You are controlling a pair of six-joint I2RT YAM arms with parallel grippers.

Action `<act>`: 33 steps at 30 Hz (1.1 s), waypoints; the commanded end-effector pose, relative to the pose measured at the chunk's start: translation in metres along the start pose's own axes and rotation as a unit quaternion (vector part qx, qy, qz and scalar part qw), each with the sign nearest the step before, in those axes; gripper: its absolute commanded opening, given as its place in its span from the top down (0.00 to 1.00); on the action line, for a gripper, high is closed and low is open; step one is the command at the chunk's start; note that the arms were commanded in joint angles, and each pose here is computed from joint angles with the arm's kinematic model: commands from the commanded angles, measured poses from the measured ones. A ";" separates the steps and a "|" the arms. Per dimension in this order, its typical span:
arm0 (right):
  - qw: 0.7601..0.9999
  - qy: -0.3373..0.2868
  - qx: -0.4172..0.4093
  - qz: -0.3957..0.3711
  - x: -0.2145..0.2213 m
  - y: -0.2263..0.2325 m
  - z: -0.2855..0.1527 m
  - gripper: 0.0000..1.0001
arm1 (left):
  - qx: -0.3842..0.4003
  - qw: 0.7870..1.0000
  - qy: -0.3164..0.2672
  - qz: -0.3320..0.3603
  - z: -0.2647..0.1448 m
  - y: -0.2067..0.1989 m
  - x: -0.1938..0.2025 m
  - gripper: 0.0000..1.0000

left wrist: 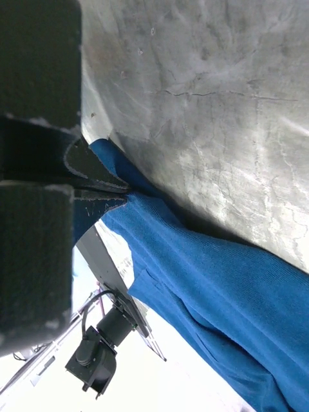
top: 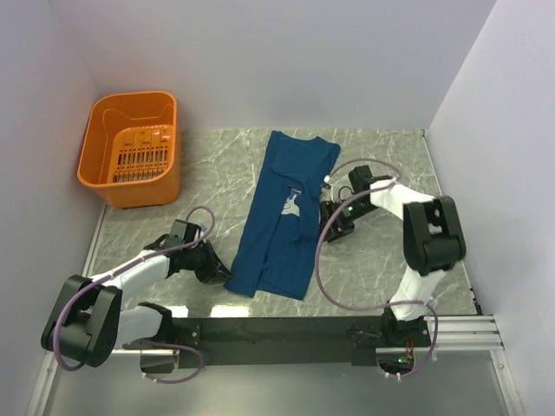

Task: Fold and stack the t-shirts
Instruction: Fold the tshirt

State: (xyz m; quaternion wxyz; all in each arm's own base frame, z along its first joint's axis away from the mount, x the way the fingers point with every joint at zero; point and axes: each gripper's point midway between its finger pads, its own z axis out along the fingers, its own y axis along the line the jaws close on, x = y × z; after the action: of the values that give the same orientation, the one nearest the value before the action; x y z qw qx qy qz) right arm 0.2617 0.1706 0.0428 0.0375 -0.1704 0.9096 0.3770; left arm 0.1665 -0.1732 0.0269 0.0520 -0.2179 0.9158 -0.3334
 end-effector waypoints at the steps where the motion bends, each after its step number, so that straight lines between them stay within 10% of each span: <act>1: 0.981 -0.043 0.004 -0.190 -0.006 0.026 -0.037 0.31 | 0.023 0.999 -0.002 0.027 -0.001 -0.012 -0.005 0.98; 6: 0.929 -0.073 0.012 -0.364 -0.006 0.063 -0.063 0.28 | 0.040 0.997 -0.038 0.051 -0.011 -0.027 -0.017 0.63; 10: 0.808 -0.071 -0.005 -0.585 0.022 0.084 -0.050 0.13 | 0.088 0.986 -0.095 0.105 -0.039 -0.062 -0.030 0.36; 18: 0.673 0.062 -0.060 -0.734 0.072 0.103 0.002 0.29 | 0.057 0.978 -0.153 0.132 -0.058 -0.061 -0.045 0.33; 33: 0.604 0.156 -0.013 -0.782 0.099 0.088 0.074 0.36 | 0.065 0.968 -0.221 0.102 -0.091 -0.064 -0.047 0.32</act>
State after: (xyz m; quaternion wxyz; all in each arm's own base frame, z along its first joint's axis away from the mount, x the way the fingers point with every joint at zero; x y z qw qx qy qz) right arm 0.1258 0.2447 0.0359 0.1601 -0.8654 0.4257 0.2103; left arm 0.2058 -0.1504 0.1251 0.2849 -0.1728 0.8789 -0.3413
